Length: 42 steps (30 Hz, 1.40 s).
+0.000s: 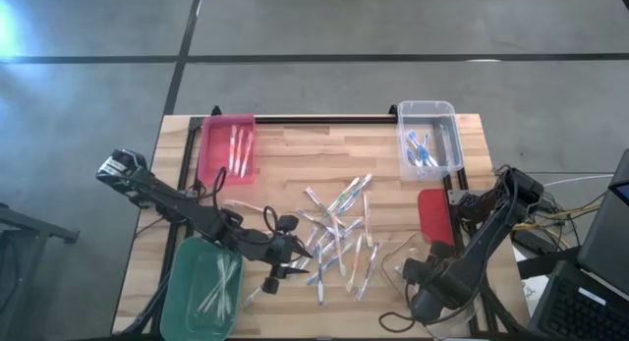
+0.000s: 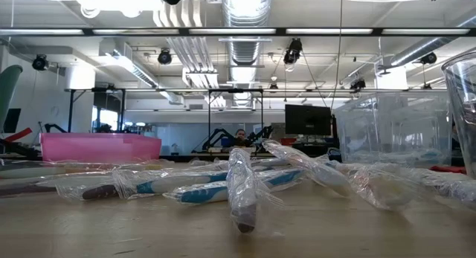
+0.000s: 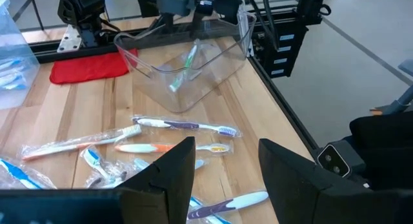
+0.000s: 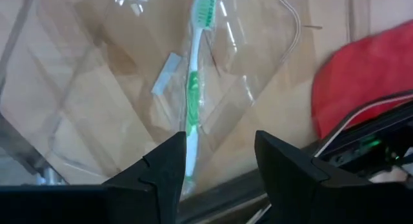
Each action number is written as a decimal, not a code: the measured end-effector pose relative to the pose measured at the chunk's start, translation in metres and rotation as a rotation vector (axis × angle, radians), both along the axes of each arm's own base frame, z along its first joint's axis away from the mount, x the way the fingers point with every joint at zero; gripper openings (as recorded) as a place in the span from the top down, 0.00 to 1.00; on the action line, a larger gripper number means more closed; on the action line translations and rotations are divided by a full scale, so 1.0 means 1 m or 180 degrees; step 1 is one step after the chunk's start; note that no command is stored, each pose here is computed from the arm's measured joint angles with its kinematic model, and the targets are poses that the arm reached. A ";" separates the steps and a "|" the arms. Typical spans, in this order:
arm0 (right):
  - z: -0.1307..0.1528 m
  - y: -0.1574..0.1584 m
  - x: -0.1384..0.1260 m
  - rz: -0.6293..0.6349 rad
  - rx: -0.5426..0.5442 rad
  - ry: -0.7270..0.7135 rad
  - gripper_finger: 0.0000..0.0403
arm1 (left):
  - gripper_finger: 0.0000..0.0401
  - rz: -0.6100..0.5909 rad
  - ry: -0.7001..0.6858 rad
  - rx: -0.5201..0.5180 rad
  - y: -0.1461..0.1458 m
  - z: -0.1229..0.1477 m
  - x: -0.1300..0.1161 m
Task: Pick & Place Toothbrushes
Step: Put the green toothbrush into the green bin
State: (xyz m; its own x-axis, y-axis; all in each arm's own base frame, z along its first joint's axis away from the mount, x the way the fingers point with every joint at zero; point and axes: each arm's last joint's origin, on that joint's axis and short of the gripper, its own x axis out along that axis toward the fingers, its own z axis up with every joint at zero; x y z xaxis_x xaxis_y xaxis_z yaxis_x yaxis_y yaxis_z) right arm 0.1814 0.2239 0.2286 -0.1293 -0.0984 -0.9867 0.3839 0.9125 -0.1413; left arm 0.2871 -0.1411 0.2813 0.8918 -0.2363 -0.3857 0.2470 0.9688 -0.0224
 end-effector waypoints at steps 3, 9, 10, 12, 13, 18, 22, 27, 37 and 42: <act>-0.001 -0.001 0.000 0.0088 -0.0009 0.0007 0.57 | 0.56 0.0000 0.0000 0.0000 0.000 0.000 0.000; -0.007 0.001 -0.007 0.0198 -0.0051 0.0005 0.55 | 0.56 0.0007 0.0004 -0.0015 0.000 0.000 0.000; -0.009 0.001 -0.009 0.0217 -0.0056 0.0004 0.55 | 0.56 0.0006 0.0003 -0.0016 0.000 0.000 0.000; -0.016 0.001 -0.012 0.0258 -0.0034 -0.0016 0.54 | 0.56 0.0007 0.0003 -0.0016 0.000 0.000 0.000; -0.019 0.001 -0.013 0.0276 -0.0016 -0.0029 0.53 | 0.56 0.0007 0.0002 -0.0016 0.000 0.000 0.000; -0.036 0.002 -0.014 0.0407 0.0215 -0.0153 0.54 | 0.56 0.0012 -0.0005 -0.0032 0.000 0.000 0.000; -0.047 -0.001 -0.017 0.0590 0.0334 -0.0149 0.57 | 0.56 0.0027 0.0006 -0.0067 0.000 0.000 0.000; -0.058 -0.004 -0.021 0.0871 0.0447 -0.0056 0.60 | 0.56 0.0033 0.0010 -0.0077 0.000 0.000 0.000; -0.064 -0.006 -0.022 0.1147 0.0465 -0.0064 0.60 | 0.56 0.0045 0.0001 -0.0084 0.001 0.001 0.001; -0.074 -0.008 -0.023 0.1205 0.0517 -0.0140 0.56 | 0.56 0.0058 0.0008 -0.0114 0.001 0.001 0.001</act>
